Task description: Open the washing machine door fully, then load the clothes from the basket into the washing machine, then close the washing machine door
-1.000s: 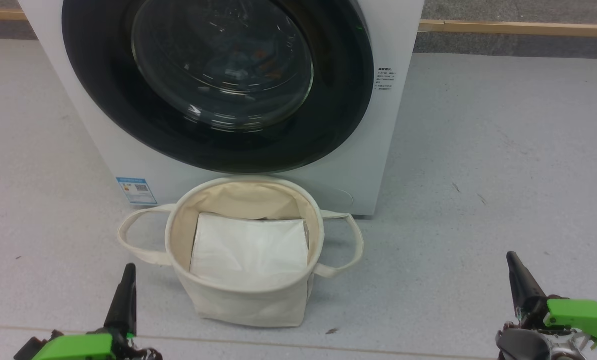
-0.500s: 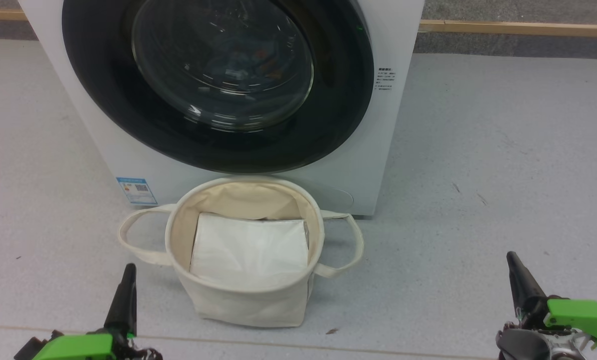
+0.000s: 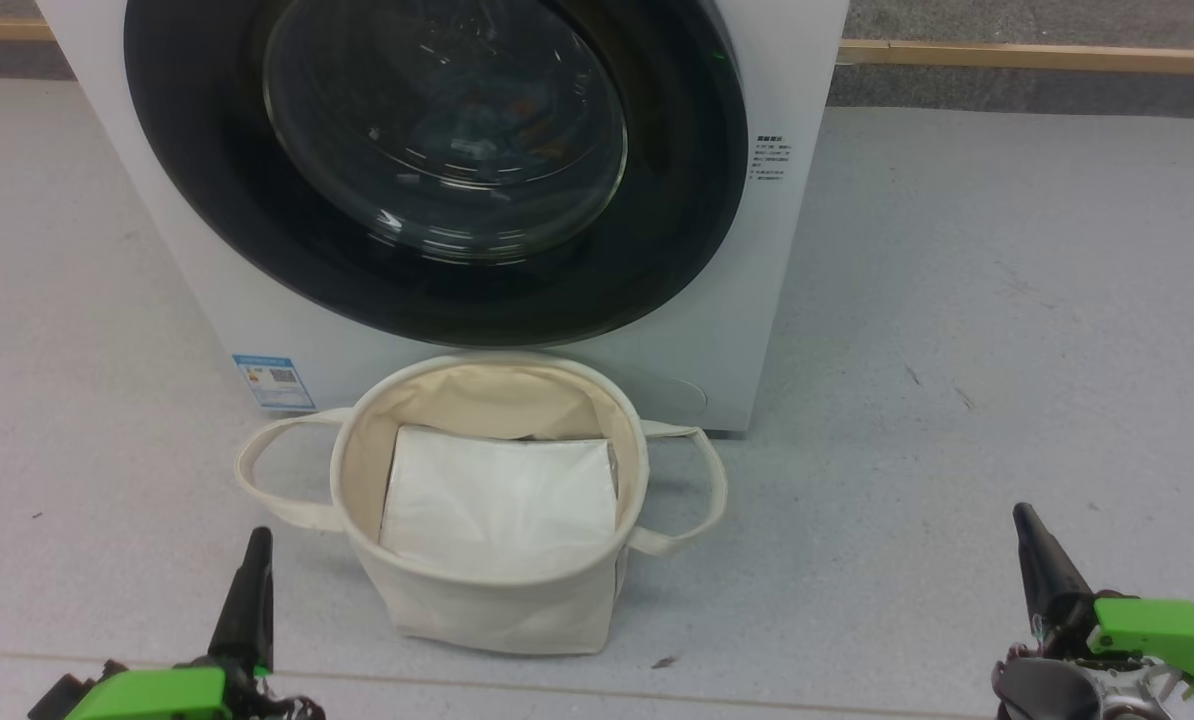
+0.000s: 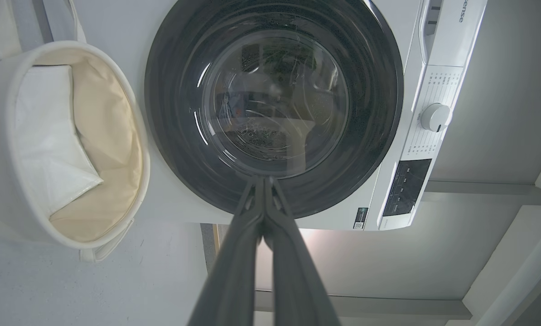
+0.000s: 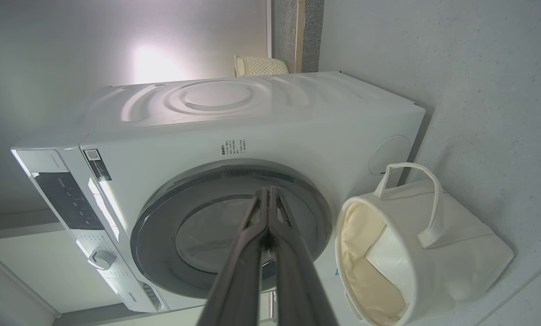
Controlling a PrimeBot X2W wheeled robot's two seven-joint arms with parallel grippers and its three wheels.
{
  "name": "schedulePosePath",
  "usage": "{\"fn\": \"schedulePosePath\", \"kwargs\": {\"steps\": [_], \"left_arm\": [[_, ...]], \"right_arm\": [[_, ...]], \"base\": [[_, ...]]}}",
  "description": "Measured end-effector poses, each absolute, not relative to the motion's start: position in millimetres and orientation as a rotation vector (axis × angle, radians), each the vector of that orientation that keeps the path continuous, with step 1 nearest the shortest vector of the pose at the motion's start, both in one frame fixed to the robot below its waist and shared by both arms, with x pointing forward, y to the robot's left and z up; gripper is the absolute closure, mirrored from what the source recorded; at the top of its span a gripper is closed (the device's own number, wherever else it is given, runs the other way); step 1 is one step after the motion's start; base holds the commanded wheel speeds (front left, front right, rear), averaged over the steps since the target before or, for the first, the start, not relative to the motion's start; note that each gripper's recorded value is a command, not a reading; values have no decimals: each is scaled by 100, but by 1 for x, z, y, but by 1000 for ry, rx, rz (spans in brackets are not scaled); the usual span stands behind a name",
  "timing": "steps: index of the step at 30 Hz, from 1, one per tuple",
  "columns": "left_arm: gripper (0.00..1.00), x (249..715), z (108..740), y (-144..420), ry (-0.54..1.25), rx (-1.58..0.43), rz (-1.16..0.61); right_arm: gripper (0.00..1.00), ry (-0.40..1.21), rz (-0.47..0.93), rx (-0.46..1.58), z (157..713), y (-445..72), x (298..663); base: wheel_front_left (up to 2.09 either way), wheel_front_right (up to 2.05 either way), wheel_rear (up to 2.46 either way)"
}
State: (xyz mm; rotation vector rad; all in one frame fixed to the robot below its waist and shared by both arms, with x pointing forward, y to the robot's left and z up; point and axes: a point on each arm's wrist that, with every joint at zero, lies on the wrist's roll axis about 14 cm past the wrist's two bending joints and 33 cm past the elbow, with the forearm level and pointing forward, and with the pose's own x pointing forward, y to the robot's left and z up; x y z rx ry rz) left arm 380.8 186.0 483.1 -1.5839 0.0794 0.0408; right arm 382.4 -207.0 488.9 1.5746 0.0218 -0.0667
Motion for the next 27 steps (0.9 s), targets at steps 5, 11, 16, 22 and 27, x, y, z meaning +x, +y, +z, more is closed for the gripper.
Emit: {"fn": "schedulePosePath", "kwargs": {"steps": [5, 11, 16, 22, 27], "left_arm": [[100, 381, 483, 186, 79, -1584, 41], [100, 381, 483, 186, 79, -1584, 41], [100, 381, 483, 186, 79, -1584, 41], [100, 381, 483, 186, 79, -1584, 41], [100, 381, 483, 186, 79, -1584, 41]], "right_arm": [[100, 22, -67, 1575, 489, -207, 382], [100, 22, -67, 1575, 489, -207, 382], [100, 22, -67, 1575, 489, -207, 382], [100, 22, -67, 1575, 489, -207, 382], [100, 22, -67, 1575, 489, -207, 382]], "base": [[0, 0, 0], [0, 0, 0], [0, 0, 0], [0, 0, 0], [0, 0, 0]]}}
